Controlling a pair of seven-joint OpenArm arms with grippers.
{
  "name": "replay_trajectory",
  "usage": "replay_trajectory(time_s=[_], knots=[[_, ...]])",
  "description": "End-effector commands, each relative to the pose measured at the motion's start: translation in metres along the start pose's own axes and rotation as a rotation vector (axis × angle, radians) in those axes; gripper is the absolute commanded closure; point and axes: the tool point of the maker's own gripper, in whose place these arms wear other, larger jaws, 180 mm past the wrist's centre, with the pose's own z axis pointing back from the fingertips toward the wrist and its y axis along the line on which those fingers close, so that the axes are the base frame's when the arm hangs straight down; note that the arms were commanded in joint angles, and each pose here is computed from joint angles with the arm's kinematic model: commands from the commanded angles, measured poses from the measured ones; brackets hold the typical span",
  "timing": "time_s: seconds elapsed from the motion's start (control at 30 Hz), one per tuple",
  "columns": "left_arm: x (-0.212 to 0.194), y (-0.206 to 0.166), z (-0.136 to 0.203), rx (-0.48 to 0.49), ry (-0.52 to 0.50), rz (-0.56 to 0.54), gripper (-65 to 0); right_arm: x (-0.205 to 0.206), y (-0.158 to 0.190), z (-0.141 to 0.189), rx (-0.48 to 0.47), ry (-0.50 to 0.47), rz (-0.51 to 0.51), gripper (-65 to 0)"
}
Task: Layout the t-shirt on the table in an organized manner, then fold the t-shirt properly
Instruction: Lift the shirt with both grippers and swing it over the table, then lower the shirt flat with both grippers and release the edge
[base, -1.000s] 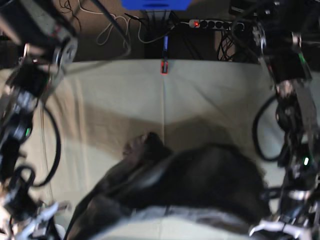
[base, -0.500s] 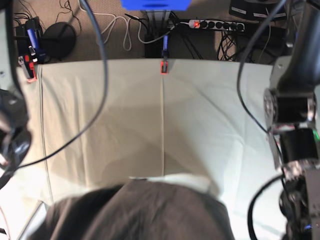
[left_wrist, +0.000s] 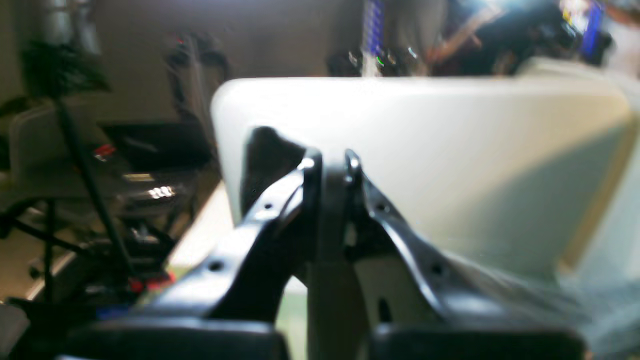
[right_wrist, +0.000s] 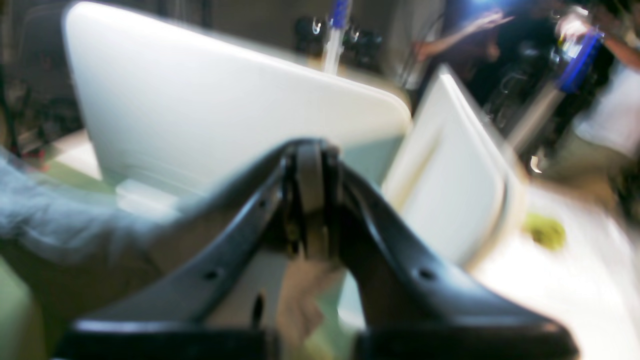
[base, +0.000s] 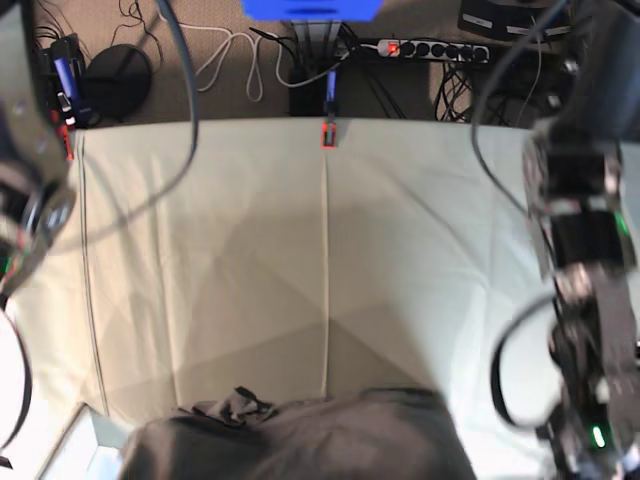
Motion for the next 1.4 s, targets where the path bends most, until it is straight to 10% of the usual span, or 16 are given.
replay_trajectory(time_s=[0.0, 0.33, 0.77, 1.37], knots=[[0.020, -0.001, 0.004, -0.003, -0.068, -0.005, -0.1, 0.016, 0.008, 0.005, 0.018, -0.073, 0.009, 0.0], [-0.115, -0.009, 0.126, 0.014, 0.224, 0.050, -0.2, -0.137, 0.078, 0.116, 0.031, 0.229, -0.106, 0.0], [-0.200, 0.057, 0.287, 0.352, 0.539, 0.152, -0.2, -0.233, 0.128, 0.271, -0.066, 0.483, -0.303, 0.0], [-0.229, 0.062, 0.347, 0.429, 0.687, 0.166, -0.5, -0.272, 0.134, 0.339, -0.186, 0.611, -0.418, 0.0]])
